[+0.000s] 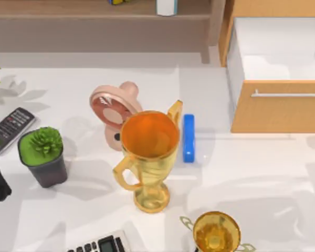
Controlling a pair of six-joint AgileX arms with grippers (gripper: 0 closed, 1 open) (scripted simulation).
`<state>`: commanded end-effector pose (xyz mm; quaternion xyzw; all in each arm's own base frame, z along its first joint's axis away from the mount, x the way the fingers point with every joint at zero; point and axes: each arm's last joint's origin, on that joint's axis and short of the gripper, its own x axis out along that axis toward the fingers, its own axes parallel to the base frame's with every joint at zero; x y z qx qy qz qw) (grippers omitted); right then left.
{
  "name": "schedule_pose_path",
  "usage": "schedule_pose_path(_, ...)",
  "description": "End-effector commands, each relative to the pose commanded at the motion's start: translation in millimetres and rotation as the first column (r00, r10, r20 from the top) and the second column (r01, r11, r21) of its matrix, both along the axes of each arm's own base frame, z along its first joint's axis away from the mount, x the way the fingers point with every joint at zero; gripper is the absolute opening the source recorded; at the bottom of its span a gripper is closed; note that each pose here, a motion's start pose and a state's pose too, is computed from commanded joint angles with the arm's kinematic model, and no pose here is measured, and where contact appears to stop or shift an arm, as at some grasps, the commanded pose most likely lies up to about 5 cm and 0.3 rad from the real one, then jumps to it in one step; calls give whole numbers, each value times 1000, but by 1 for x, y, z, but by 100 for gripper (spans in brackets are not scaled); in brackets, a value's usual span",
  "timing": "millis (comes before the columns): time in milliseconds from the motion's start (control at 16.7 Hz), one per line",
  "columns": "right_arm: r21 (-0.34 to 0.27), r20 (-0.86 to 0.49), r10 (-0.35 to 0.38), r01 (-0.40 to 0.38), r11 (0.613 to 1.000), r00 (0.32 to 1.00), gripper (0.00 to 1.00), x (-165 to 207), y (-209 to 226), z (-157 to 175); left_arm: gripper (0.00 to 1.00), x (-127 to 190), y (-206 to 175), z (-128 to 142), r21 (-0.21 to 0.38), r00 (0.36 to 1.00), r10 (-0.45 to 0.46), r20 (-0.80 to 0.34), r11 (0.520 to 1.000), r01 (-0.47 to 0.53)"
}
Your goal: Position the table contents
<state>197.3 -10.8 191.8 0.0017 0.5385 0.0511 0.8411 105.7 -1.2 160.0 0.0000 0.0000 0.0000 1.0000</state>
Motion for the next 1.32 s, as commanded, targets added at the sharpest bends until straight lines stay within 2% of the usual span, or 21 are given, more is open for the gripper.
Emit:
schedule_pose_path(480,-16,-56,-40,39,999,998,0,-6,-7,-8,100,0,0,0,0,1000,0,0,1000,0)
schedule_pose_path(1320,-84,-320,-71,46,995,945,0,-41,-1,-49,100,0,0,0,0,1000,0,0,1000,0)
